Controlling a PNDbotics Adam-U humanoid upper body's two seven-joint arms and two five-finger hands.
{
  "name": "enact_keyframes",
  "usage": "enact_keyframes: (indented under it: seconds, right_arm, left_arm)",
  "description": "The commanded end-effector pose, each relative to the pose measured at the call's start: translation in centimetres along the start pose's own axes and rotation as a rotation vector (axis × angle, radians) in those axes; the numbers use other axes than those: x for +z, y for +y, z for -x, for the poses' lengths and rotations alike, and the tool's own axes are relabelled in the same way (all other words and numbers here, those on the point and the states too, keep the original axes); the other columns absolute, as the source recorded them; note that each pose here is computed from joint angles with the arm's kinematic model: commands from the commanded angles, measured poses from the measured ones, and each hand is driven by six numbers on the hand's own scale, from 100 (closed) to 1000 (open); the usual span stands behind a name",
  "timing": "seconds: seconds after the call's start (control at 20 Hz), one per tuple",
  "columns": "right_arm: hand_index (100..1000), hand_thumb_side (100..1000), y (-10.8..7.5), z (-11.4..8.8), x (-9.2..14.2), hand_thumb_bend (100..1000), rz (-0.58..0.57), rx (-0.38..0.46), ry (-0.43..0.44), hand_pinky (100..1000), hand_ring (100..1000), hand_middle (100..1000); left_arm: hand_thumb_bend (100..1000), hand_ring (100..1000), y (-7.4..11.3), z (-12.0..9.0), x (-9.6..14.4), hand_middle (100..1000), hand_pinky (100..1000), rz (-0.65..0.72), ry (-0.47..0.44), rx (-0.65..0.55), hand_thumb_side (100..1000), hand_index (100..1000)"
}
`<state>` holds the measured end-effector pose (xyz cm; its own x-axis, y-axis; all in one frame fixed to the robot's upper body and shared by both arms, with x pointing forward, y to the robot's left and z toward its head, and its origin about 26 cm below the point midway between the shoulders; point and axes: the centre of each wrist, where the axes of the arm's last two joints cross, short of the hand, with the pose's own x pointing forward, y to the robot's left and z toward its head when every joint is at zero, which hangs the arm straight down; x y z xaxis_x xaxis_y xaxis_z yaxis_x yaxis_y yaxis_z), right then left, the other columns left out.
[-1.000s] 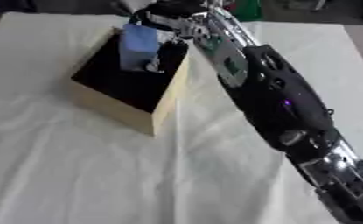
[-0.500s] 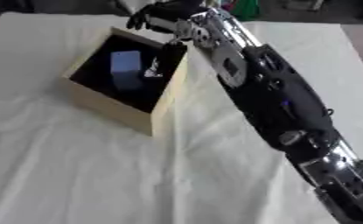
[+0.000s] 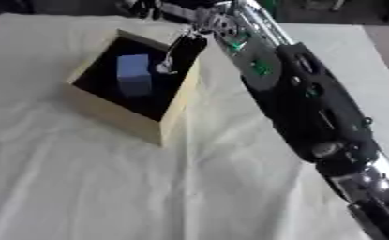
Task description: Pick up objects on the table and place them in the box.
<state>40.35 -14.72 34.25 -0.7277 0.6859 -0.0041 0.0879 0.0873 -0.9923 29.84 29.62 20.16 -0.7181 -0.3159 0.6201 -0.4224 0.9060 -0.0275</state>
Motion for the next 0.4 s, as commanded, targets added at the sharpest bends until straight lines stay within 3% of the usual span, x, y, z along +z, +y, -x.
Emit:
enact_keyframes:
  seconds: [0.05, 0.2, 0.4]
  right_arm:
    - [918, 100, -3.4, -0.9, 4.0, 410, 0.113, 0.023, -0.012, 835, 816, 815]
    - [918, 100, -4.1, -1.7, 7.7, 392, 0.182, -0.002, -0.01, 833, 809, 815]
    - [912, 100, -4.5, -3.1, 11.7, 233, 0.287, -0.047, -0.016, 828, 798, 806]
  left_arm:
    - [316, 516, 0.3, -0.6, -0.6, 436, 693, -0.01, -0.035, -0.004, 125, 730]
    - [316, 516, 0.3, -0.6, -0.6, 435, 693, -0.018, -0.036, -0.007, 125, 730]
    - [316, 516, 0.4, -0.6, -0.7, 435, 693, -0.028, -0.04, -0.009, 124, 729]
